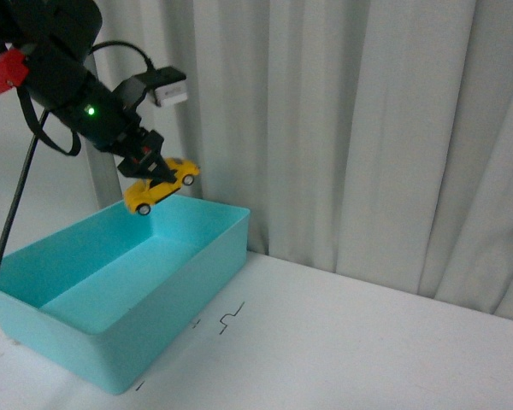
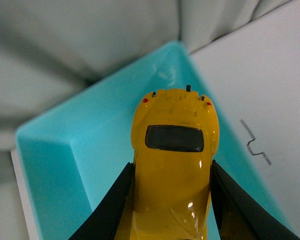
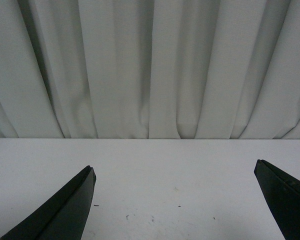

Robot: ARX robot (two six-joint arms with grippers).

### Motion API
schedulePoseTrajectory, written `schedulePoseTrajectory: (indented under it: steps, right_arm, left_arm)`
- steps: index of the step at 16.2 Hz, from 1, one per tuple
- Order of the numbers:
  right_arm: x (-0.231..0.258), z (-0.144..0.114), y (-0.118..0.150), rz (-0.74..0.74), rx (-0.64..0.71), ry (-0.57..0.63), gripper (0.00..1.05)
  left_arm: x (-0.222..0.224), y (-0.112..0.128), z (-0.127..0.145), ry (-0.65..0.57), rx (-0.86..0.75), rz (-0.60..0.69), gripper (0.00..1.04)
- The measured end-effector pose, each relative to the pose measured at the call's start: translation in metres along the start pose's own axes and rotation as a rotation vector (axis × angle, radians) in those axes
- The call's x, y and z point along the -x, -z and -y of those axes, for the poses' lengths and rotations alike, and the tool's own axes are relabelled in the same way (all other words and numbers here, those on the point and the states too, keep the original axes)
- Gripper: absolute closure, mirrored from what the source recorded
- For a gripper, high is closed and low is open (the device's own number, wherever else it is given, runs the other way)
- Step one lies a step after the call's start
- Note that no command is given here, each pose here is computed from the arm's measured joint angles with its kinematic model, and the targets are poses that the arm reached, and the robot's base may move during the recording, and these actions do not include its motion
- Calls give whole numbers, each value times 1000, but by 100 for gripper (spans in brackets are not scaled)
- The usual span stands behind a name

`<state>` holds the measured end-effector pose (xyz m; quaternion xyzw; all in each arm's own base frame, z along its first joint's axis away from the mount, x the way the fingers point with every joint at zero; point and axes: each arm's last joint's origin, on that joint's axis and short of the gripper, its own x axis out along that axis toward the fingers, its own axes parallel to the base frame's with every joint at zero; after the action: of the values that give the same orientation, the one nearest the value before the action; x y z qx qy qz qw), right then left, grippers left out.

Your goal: Wind up and store yellow beetle toy

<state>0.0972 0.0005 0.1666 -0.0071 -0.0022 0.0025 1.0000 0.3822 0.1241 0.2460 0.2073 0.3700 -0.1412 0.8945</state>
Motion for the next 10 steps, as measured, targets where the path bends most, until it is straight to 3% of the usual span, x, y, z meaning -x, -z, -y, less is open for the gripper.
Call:
schedulePoseTrajectory:
  steps: [5, 10]
  right_arm:
    - [0, 0, 0, 0, 0, 0, 7]
    - [0, 0, 0, 0, 0, 0, 7]
  left_arm:
    - [-41, 42, -20, -112, 234, -177, 67]
    - [-74, 69, -17, -143, 286, -252, 67]
